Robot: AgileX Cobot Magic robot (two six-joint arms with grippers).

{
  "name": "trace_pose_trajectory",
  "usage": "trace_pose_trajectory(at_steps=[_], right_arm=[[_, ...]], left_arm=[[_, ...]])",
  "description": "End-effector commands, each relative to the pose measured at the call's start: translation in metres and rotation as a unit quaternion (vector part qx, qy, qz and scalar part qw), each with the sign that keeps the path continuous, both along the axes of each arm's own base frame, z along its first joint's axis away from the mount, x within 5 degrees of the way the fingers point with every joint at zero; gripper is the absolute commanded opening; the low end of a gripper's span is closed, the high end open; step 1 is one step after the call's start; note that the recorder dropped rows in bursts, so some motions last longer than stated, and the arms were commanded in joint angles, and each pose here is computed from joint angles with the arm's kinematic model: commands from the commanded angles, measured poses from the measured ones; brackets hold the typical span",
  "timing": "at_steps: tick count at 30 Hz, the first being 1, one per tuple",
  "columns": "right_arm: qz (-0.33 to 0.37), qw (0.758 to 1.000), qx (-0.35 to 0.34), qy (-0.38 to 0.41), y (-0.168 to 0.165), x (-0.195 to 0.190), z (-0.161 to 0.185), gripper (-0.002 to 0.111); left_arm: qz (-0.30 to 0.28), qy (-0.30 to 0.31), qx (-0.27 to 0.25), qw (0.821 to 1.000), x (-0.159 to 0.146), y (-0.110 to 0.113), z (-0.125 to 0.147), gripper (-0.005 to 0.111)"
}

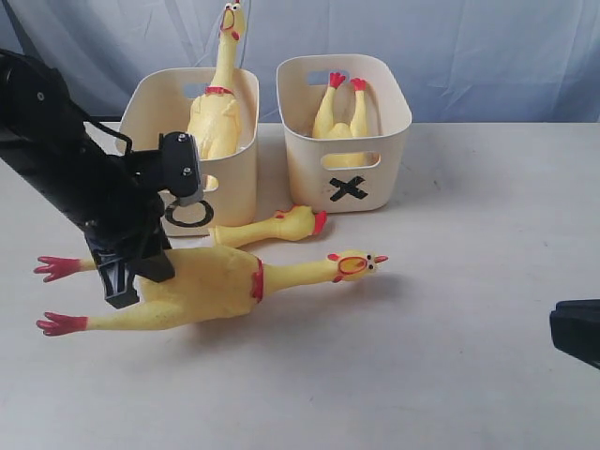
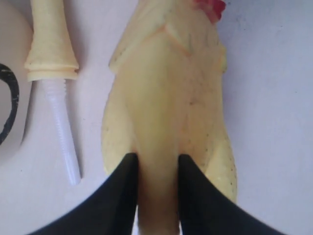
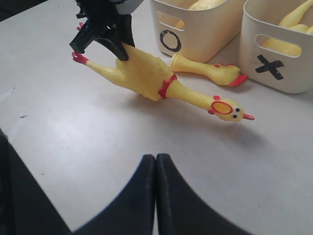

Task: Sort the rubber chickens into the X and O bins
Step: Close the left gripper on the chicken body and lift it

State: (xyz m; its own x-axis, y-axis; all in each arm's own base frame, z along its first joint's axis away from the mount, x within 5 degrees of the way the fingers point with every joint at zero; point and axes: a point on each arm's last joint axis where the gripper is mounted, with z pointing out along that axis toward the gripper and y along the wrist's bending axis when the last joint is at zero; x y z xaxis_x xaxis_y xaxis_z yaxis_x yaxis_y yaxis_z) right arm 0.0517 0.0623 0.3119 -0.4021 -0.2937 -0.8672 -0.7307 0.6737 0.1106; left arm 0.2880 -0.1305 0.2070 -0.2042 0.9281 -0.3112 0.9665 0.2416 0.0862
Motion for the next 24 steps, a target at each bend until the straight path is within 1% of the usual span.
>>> trace_pose_trajectory(at_steps=[1, 6, 10, 16, 24], right_arm=[[-0.002, 1.000, 0.002, -0.002, 0.000, 0.000, -0.001, -0.001], [-0.002, 1.000, 0.002, -0.002, 0.000, 0.000, -0.001, -0.001], [-0.002, 1.000, 0.002, -0.002, 0.000, 0.000, -0.001, -0.001], [-0.002, 1.000, 0.002, -0.002, 0.000, 0.000, -0.001, -0.001], [-0.002, 1.000, 0.002, -0.002, 0.000, 0.000, -0.001, -0.001]], left_arm=[[-0.002, 0.017, -0.023, 1.000, -0.006, -0.004, 0.005, 0.000], [0.000, 0.028, -0.051, 0.998, -0.009, -0.009, 0.008, 0.000], [-0.001, 0.024, -0.084, 0.996, -0.013, -0.012, 0.018, 0.000], [0.011, 0.016, -0.117, 0.993, -0.017, -0.015, 0.032, 0.000], [0.033, -0.018, -0.144, 0.989, -0.014, -0.016, 0.042, 0.000]])
